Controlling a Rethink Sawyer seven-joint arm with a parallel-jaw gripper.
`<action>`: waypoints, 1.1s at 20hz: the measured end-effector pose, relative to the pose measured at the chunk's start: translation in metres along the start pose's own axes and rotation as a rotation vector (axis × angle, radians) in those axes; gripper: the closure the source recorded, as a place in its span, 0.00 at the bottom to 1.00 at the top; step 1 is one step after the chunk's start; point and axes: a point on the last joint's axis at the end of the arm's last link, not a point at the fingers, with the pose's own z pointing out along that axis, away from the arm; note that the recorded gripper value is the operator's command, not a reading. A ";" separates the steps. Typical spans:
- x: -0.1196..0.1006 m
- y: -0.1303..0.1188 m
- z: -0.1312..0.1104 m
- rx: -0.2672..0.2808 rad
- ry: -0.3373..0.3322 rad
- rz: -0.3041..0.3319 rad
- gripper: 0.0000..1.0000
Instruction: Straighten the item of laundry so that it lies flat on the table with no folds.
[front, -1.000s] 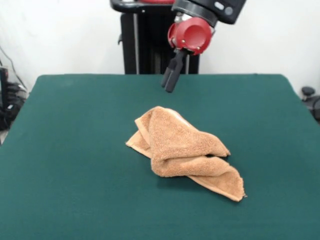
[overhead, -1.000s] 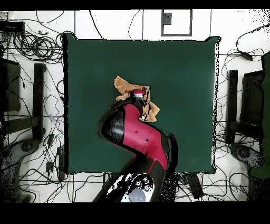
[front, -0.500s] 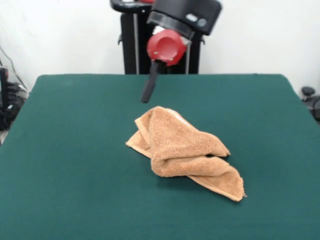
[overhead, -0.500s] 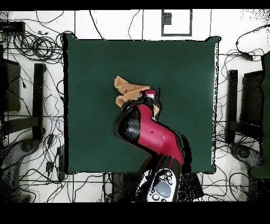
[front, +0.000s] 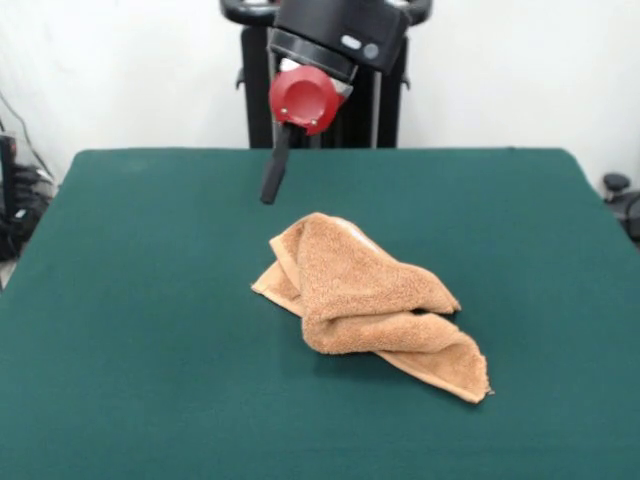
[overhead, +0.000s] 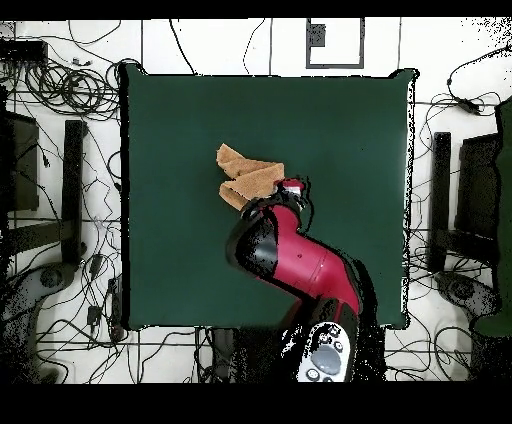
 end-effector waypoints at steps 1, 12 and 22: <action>0.003 0.000 -0.001 0.002 0.003 -0.005 0.00; 0.060 0.005 -0.039 0.139 0.193 0.029 0.00; 0.035 0.002 -0.008 0.192 0.347 0.203 0.00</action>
